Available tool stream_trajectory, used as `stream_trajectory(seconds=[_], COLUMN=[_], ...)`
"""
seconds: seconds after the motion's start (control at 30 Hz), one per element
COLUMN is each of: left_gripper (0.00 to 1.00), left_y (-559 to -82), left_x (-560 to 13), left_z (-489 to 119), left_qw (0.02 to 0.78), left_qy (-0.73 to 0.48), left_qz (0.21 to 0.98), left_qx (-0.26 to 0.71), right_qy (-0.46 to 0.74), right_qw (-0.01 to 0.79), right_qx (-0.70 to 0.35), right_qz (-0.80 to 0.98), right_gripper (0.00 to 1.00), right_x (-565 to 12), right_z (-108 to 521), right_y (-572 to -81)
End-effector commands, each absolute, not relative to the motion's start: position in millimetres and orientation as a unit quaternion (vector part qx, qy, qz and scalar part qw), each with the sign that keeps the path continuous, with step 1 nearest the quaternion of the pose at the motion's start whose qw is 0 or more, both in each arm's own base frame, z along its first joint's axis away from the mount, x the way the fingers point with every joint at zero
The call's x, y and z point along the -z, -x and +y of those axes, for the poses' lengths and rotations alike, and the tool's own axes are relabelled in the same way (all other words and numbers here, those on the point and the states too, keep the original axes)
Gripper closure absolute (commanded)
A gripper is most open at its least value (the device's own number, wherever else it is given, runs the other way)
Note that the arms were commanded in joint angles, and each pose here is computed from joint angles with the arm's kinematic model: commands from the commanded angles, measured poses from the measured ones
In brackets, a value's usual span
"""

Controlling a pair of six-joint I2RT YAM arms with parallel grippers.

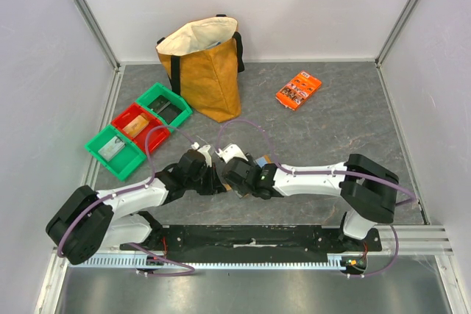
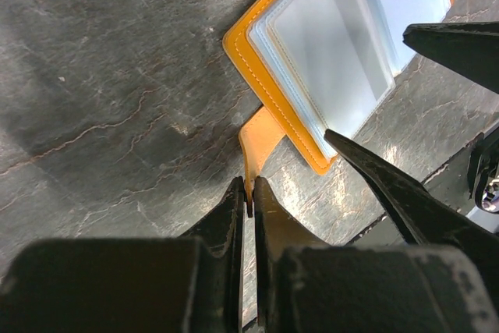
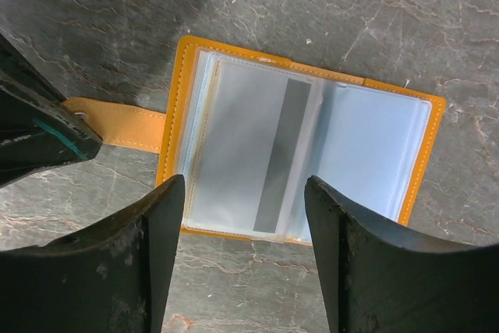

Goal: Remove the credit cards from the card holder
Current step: Remove the credit card from the card holder.

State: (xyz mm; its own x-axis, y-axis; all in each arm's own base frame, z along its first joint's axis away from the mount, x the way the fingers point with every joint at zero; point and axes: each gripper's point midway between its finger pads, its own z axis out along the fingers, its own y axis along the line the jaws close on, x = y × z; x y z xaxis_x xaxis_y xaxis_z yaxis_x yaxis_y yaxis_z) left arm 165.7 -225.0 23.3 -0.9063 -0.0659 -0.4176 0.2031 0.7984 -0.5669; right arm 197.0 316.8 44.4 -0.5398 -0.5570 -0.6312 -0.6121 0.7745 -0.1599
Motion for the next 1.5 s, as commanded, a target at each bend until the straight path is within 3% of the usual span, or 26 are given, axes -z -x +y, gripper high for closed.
stream_trajectory(seconds=[0.0, 0.23, 0.37, 0.83, 1.03, 1.1, 1.3, 1.47], left_gripper=[0.98, 0.98, 0.98, 0.98, 0.98, 0.98, 0.98, 0.98], left_y=[-166, -166, -165, -160, -159, -158, -159, -157], left_x=[-29, -28, -27, -26, -26, -26, -27, -27], left_z=[-228, -227, -226, -224, -222, -220, -220, -220], left_qw=[0.221, 0.220, 0.218, 0.209, 0.210, 0.211, 0.213, 0.211], left_qy=[-0.043, -0.043, -0.044, -0.049, -0.047, -0.047, -0.045, -0.048], left_qz=[0.918, 0.919, 0.920, 0.923, 0.924, 0.924, 0.924, 0.924], left_qx=[0.327, 0.325, 0.324, 0.320, 0.317, 0.315, 0.314, 0.316], right_qy=[0.328, 0.327, 0.313, 0.272, 0.248, 0.268, 0.324, 0.342], right_qw=[0.349, 0.348, 0.365, 0.438, 0.431, 0.420, 0.391, 0.363], right_qx=[-0.040, -0.014, 0.004, 0.003, 0.034, 0.020, -0.087, -0.079], right_qz=[0.877, 0.879, 0.877, 0.857, 0.867, 0.867, 0.857, 0.863], right_gripper=[0.30, 0.31, 0.39, 0.48, 0.52, 0.50, 0.29, 0.26], right_x=[-45, -37, -46, -111, -106, -104, -96, -66], right_z=[326, 316, 307, 294, 272, 277, 323, 332], right_y=[-201, -204, -209, -225, -242, -239, -216, -208])
